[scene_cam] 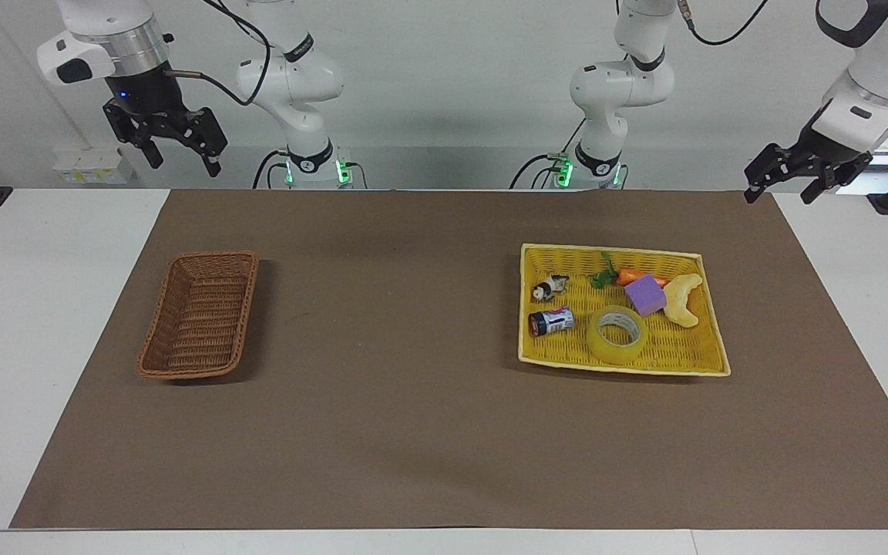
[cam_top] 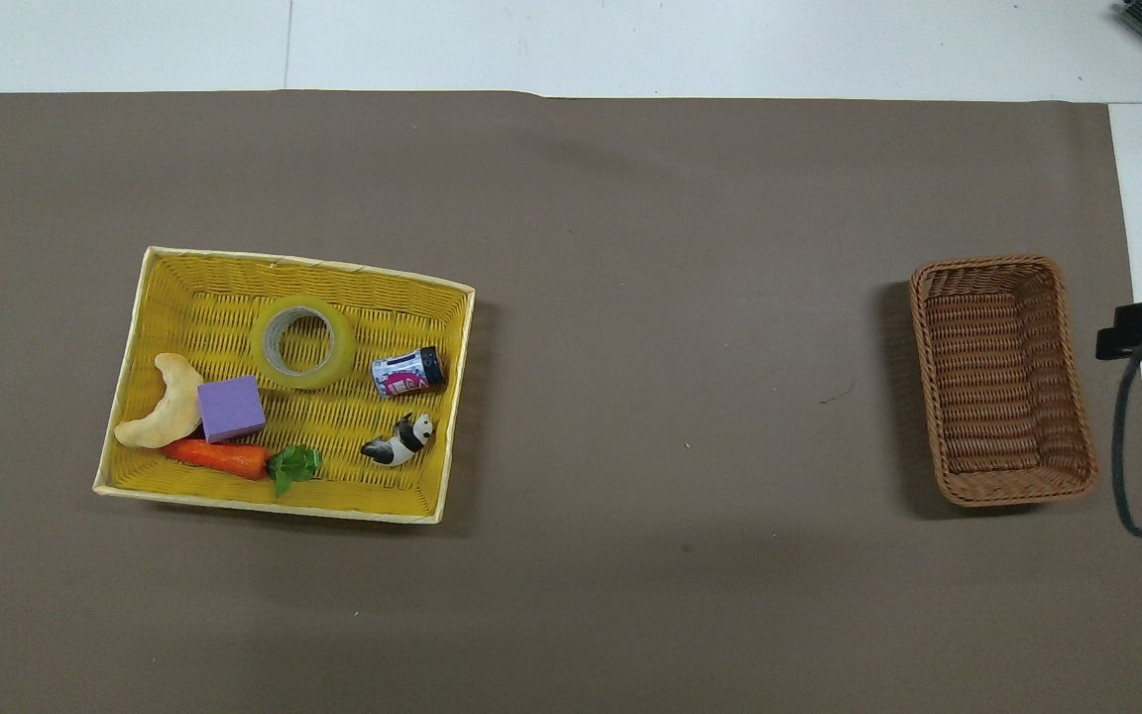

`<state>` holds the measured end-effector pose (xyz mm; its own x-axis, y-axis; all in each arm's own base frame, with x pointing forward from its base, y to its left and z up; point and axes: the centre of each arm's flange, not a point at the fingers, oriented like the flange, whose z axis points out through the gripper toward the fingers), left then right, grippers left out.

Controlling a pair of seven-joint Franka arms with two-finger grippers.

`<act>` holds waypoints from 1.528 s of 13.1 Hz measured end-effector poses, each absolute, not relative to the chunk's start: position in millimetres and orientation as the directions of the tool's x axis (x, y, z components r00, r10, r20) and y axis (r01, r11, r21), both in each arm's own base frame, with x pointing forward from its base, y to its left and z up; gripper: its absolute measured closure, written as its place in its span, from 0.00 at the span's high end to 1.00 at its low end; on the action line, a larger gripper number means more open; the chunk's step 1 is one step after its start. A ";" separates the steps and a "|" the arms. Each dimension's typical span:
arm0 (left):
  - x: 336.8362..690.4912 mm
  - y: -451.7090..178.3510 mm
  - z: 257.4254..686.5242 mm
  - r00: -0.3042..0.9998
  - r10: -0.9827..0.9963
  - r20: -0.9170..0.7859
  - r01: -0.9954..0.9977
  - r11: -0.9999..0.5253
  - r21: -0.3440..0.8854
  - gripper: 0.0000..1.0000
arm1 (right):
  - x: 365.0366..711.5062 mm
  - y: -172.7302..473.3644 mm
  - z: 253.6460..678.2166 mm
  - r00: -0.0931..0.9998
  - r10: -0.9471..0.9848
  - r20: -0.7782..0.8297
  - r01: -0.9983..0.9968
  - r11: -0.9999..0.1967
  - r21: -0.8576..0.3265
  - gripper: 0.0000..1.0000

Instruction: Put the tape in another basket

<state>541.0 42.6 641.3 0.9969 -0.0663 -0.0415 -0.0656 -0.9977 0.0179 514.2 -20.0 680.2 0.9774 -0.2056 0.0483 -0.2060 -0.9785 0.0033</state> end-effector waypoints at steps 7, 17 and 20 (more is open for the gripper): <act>545.2 26.6 641.3 0.995 -0.096 -0.016 -0.095 -0.995 0.014 1.00 | 514.2 -20.0 680.2 0.977 -0.206 0.048 -0.206 -0.979 0.003 1.00; 561.8 -31.9 550.3 0.998 -0.050 0.023 -0.050 -0.999 -0.007 1.00 | 514.2 -20.0 680.2 0.977 -0.206 0.048 -0.206 -0.979 0.003 1.00; 562.5 -33.1 518.9 0.999 -0.025 0.029 -0.025 -1.000 -0.006 1.00 | 514.2 -20.0 680.2 0.977 -0.206 0.048 -0.206 -0.979 0.003 1.00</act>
